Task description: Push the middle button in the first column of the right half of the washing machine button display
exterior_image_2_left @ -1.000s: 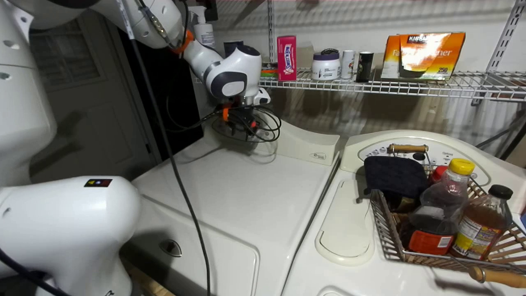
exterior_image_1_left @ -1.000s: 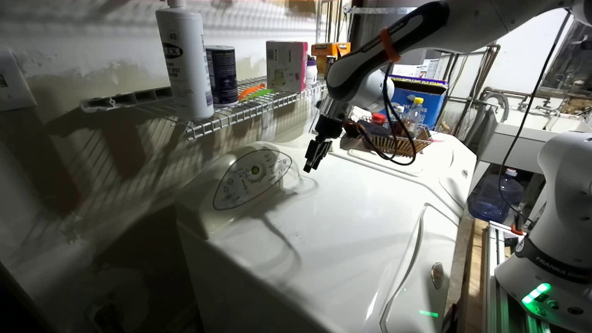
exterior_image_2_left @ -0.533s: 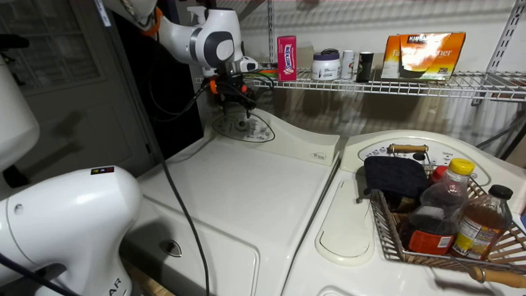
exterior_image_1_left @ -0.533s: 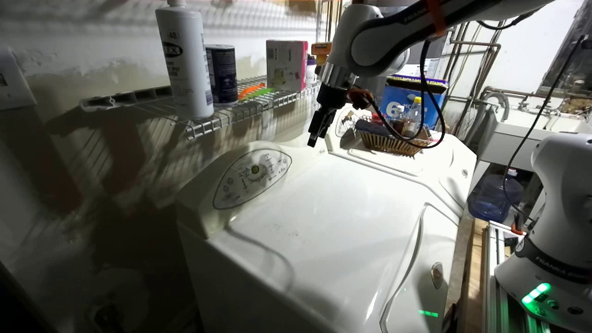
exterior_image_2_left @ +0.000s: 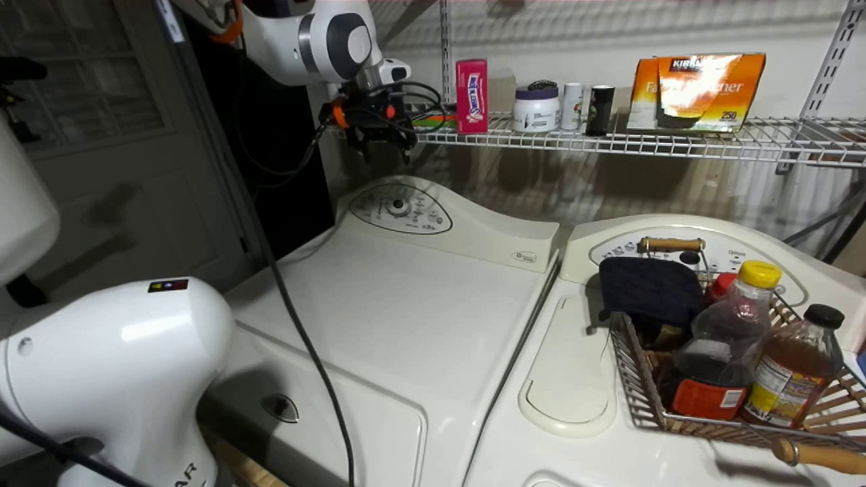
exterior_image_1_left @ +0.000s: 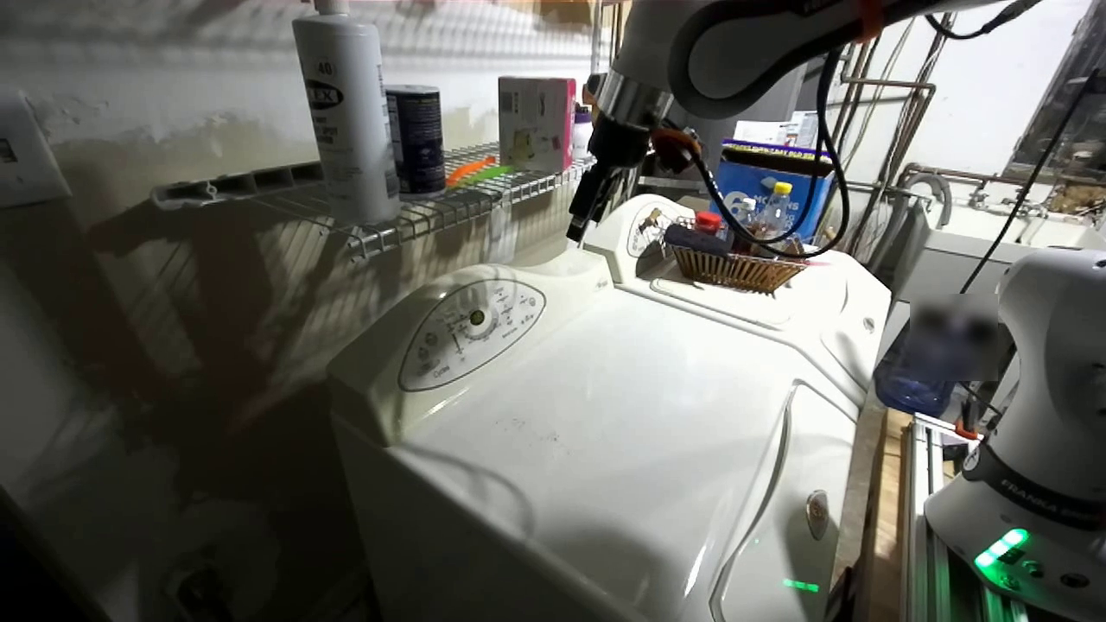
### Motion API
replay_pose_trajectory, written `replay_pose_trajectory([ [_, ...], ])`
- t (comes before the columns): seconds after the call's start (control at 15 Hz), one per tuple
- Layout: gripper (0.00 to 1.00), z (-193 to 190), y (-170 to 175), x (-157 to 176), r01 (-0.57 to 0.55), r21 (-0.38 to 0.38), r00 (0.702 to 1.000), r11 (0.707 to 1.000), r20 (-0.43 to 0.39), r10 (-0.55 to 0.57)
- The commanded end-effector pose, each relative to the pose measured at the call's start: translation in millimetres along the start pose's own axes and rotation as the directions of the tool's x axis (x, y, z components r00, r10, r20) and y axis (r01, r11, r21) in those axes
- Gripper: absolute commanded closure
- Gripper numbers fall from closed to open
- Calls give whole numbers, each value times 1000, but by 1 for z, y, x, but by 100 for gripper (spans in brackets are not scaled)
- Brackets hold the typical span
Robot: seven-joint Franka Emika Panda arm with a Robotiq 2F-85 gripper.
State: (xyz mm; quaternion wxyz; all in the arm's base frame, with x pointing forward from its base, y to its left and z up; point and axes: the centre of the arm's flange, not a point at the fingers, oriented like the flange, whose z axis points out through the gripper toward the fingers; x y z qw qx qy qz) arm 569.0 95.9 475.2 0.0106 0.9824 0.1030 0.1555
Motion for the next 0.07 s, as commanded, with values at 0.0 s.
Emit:
replay_pose_trajectory([
  [0.0, 0, 2, 0, 0, 0, -3, 1000, 1000, 3, 0],
])
